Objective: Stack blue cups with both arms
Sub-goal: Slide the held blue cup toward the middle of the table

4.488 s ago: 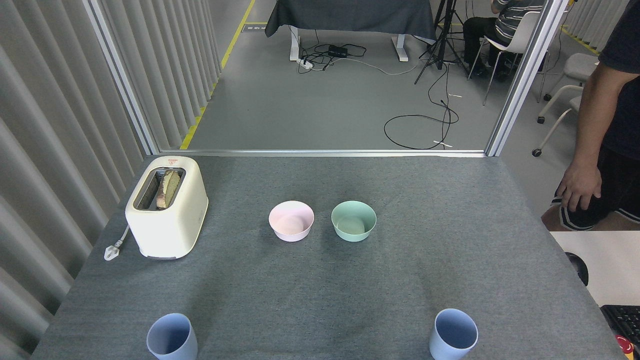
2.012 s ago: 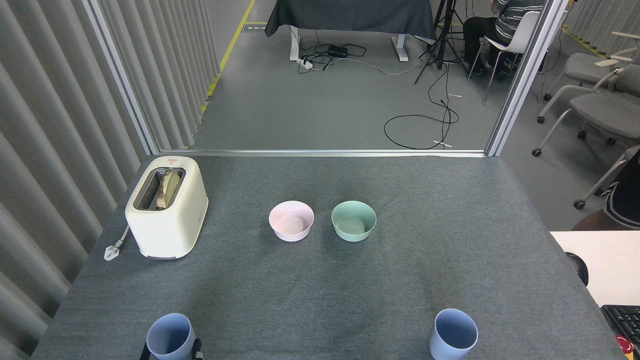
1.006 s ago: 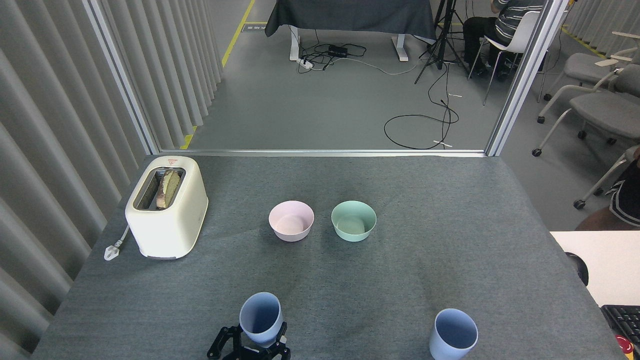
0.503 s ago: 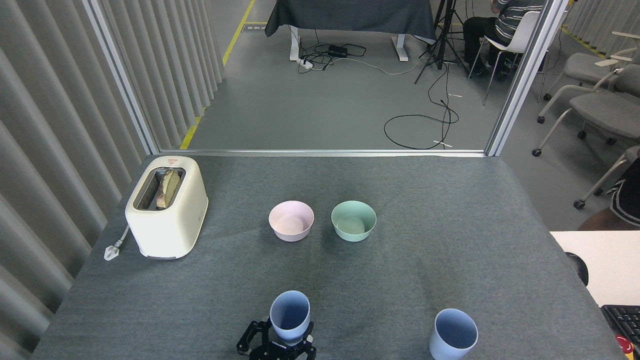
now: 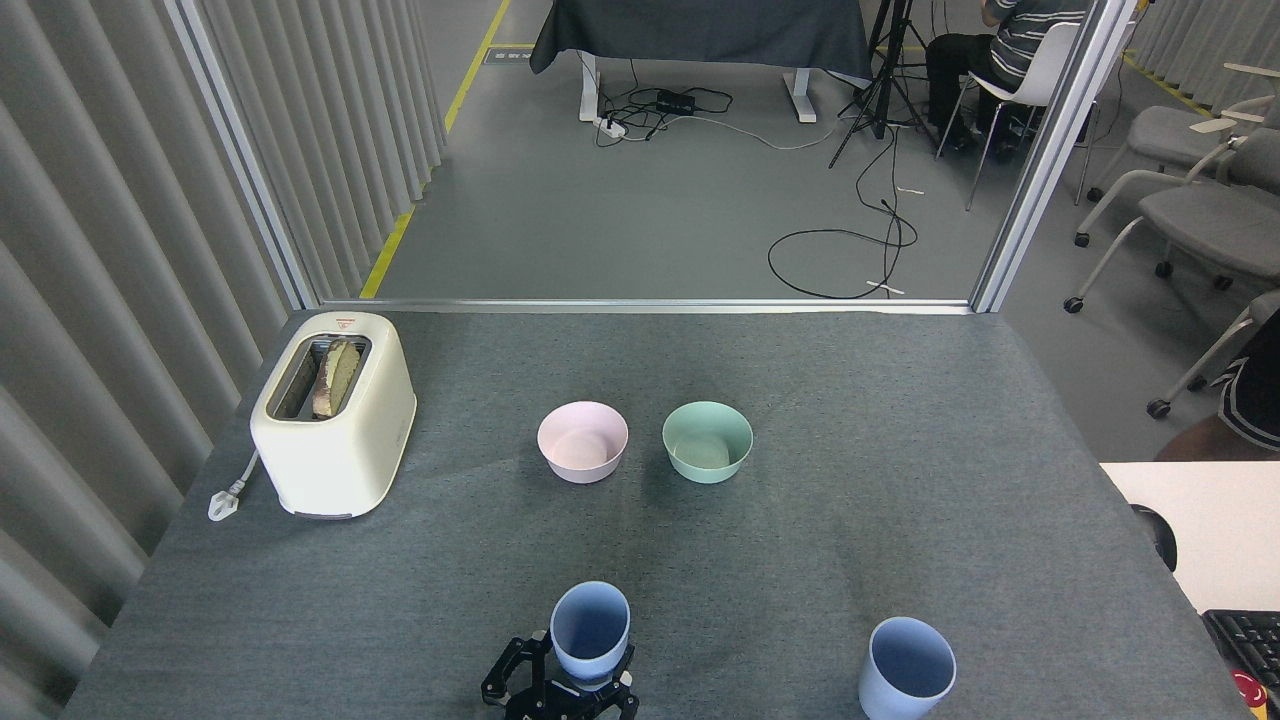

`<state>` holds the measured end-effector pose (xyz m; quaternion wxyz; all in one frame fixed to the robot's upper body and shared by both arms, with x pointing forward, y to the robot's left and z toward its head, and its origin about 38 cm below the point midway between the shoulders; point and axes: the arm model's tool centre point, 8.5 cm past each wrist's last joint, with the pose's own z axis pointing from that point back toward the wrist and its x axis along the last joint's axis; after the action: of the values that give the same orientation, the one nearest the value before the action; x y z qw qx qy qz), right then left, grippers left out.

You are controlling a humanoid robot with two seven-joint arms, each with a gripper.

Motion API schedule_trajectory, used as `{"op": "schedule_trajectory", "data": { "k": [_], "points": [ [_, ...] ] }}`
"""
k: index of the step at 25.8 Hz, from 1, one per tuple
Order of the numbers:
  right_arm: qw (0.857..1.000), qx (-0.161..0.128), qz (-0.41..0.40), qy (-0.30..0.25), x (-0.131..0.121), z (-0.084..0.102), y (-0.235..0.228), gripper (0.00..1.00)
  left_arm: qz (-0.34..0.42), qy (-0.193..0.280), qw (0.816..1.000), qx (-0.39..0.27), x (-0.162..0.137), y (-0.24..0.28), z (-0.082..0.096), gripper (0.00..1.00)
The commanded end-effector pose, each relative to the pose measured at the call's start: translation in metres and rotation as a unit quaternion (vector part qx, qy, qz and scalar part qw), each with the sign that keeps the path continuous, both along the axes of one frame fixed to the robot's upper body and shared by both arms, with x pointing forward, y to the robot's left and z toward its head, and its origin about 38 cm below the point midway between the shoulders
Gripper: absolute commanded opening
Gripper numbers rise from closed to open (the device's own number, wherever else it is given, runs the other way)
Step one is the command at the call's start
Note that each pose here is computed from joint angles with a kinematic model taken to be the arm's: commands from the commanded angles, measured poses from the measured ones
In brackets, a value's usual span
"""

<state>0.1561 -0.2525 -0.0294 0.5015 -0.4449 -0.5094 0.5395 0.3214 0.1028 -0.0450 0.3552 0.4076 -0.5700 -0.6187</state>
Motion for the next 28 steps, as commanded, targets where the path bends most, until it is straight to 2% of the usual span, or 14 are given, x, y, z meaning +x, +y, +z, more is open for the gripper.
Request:
{"op": "schedule_trajectory", "data": {
  "k": [1,6,11,14,22,24,28],
  "points": [
    [1.000,0.000,0.000,-0.002,0.000,0.000,0.000,1.00,-0.005,-0.002,1.000,0.002,0.001,-0.002,0.000,0.52],
    [1.000,0.001,0.002,-0.002,0.000,0.000,0.002,1.00,-0.014,-0.002,1.000,0.019,-0.003,-0.004,-0.005,0.55],
    [1.000,0.001,0.002,-0.003,0.000,0.000,0.001,1.00,-0.012,-0.001,1.000,0.018,-0.004,-0.003,-0.006,0.90],
    [1.000,0.002,0.002,-0.003,0.000,0.000,0.001,1.00,-0.011,0.002,1.000,0.015,-0.005,-0.003,-0.007,0.98],
    [1.000,0.002,0.002,-0.003,0.000,0.000,0.001,1.00,-0.008,0.008,1.000,0.013,-0.010,-0.001,-0.010,1.00],
    [1.000,0.002,0.002,-0.003,0.000,0.000,0.001,1.00,-0.003,0.021,1.000,0.012,-0.023,0.002,-0.017,1.00],
    [1.000,0.001,0.002,-0.003,0.000,0.000,0.001,1.00,-0.003,0.027,1.000,0.000,-0.045,0.000,-0.019,1.00]
  ]
}}
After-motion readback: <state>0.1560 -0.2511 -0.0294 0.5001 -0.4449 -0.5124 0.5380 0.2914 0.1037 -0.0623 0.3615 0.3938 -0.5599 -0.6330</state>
